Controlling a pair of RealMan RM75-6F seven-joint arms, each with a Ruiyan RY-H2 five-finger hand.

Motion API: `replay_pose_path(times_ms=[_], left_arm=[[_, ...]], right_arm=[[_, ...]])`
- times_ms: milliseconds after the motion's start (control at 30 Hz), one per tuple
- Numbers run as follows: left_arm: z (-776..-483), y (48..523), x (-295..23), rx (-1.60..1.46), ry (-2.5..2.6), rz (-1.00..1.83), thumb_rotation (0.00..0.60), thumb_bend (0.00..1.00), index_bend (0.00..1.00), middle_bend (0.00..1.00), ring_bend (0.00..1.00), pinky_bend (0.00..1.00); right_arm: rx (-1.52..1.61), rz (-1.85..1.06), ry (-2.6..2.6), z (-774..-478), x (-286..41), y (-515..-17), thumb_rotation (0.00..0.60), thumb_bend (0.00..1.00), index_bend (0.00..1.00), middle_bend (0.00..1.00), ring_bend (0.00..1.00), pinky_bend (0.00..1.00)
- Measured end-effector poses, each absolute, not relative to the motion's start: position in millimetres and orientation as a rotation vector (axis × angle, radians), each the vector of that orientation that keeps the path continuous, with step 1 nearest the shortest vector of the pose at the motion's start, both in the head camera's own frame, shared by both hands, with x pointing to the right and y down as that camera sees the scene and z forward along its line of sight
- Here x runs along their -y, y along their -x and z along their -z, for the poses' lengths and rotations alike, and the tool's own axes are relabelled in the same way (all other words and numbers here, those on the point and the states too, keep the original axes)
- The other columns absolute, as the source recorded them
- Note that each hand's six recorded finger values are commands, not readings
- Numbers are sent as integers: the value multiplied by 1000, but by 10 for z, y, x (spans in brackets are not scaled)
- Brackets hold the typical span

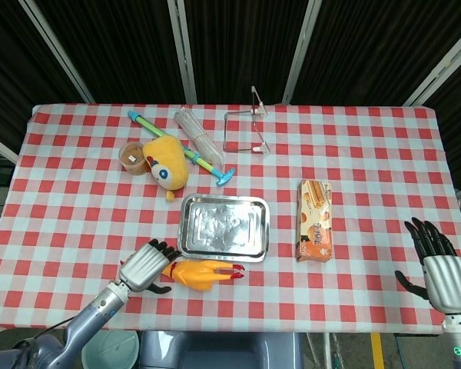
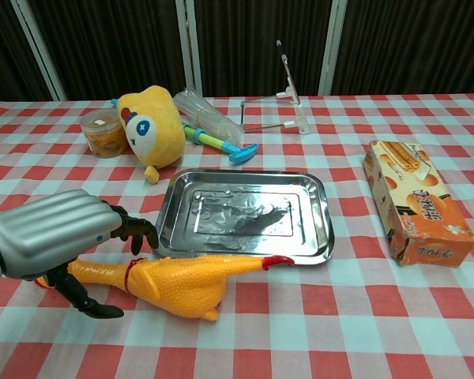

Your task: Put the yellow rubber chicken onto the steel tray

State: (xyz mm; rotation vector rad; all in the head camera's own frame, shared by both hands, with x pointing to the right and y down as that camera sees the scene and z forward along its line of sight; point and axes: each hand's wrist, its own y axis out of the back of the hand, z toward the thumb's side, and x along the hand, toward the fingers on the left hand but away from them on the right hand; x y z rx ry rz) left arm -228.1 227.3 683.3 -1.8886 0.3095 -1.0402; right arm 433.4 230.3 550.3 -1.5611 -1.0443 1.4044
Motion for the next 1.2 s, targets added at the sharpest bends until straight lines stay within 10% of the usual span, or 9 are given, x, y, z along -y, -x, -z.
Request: replay_pose_path(times_ms=[833,1200], left_arm=[[-6835,2193,-2385,-347,2002,929,600,710,577,677,612,736],[-6417,2205,-2158,-463,2007,691,600,811,626,725,655,767]], right_arm=[[1093,-1419,1571,-5502,-2353,-4398,600,260,0,61,34,163],[1153,-1302,1622,-5299,-2194,-4312,600,259,0,81,102,227]])
